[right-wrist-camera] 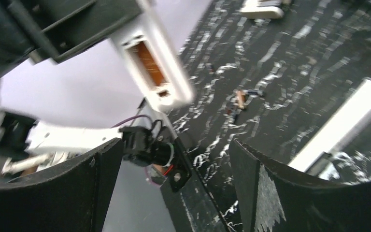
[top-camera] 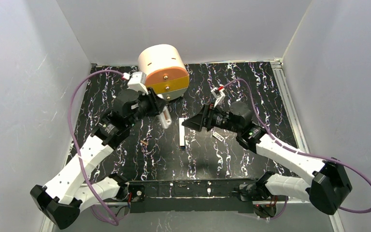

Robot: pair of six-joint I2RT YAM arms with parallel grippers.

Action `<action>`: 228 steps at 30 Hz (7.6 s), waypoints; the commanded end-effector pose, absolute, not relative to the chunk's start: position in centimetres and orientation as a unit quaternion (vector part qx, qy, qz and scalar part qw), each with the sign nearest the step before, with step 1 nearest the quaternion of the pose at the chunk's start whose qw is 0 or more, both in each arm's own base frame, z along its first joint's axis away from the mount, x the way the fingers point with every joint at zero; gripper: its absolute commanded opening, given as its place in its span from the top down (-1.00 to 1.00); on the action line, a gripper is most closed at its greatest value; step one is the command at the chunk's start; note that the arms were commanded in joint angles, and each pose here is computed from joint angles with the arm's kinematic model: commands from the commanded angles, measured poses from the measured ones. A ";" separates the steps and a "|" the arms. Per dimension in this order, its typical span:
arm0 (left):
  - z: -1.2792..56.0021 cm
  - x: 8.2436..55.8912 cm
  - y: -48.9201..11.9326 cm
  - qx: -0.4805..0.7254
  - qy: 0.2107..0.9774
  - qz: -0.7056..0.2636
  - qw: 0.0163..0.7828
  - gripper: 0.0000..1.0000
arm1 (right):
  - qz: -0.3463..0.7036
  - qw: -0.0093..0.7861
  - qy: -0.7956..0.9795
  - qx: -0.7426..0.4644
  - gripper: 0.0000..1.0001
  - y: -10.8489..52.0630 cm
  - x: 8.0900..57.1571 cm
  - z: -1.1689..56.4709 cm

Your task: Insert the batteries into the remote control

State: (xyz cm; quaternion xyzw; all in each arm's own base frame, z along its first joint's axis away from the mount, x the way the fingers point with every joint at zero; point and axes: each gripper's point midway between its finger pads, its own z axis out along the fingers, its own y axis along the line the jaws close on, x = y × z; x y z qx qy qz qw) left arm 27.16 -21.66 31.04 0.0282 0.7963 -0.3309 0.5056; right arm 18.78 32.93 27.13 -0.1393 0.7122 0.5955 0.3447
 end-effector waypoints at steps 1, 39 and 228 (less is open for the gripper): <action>28.8 26.8 -10.1 -0.080 0.833 -0.074 0.543 1.00 | 0.500 0.348 0.791 -0.062 -0.68 32.5 22.7 22.7; 34.7 18.9 4.5 -0.143 0.755 0.161 0.619 1.00 | 0.250 0.325 0.880 -0.240 0.30 55.7 17.8 5.8; 29.1 18.8 -26.8 0.267 0.707 -0.497 0.427 1.00 | 0.011 0.293 0.952 -0.085 0.68 24.8 19.6 4.8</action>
